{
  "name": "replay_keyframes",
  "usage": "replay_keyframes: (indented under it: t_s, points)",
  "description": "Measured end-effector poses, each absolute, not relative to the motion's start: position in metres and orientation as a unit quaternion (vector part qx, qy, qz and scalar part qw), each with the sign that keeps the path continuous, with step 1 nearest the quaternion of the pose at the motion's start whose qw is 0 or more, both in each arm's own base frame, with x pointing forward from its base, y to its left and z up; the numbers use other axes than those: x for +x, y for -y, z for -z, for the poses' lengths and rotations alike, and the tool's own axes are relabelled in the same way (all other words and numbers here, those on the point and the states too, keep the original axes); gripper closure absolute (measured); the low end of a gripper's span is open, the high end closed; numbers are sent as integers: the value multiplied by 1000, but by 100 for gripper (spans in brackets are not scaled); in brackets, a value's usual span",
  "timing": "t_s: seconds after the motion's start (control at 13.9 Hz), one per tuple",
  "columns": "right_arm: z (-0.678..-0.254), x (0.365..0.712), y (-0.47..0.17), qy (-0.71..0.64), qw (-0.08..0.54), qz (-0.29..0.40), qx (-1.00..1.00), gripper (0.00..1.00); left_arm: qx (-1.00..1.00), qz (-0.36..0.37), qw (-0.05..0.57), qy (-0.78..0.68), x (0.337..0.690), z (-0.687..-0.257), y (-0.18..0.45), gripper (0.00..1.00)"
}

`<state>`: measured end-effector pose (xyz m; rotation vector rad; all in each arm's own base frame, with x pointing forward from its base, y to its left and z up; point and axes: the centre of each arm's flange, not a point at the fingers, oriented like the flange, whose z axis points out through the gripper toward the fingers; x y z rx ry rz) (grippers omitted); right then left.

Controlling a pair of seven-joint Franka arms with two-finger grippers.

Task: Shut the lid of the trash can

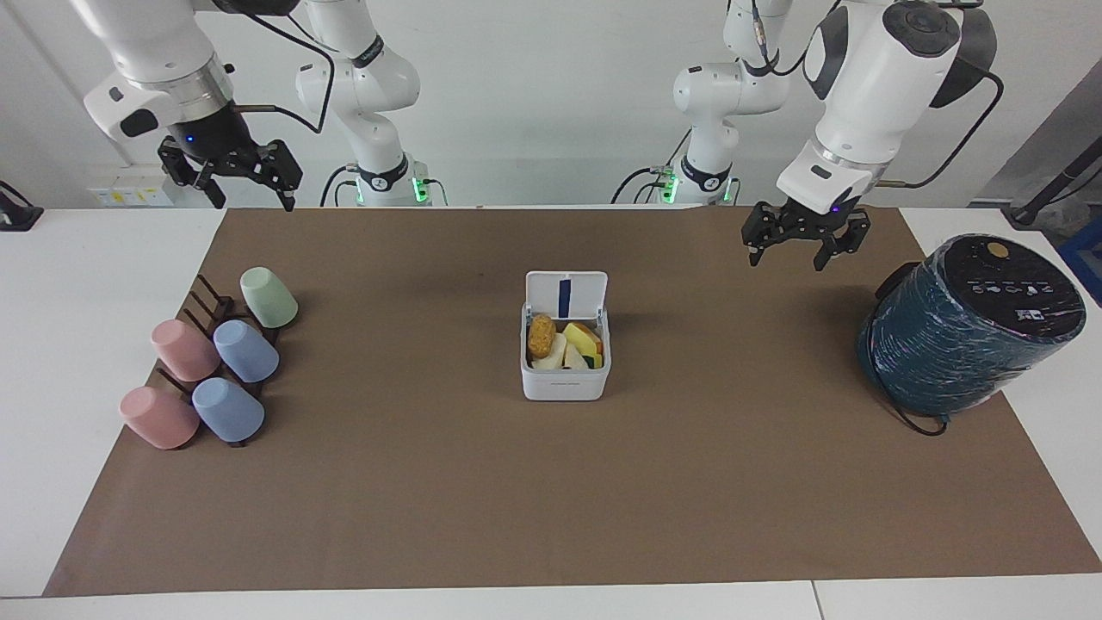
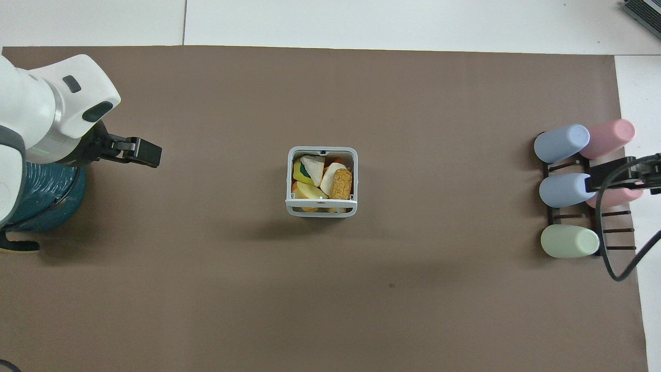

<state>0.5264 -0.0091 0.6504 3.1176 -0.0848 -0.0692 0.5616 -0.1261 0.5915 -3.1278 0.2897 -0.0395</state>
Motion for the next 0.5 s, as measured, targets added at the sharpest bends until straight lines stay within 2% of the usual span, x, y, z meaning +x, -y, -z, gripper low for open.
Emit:
replay_keyframes:
  t_s: [0.5]
  points:
    - [-650,526,9,27,11,22,999,0,-996,13,0,-92,562,-589,126,0]
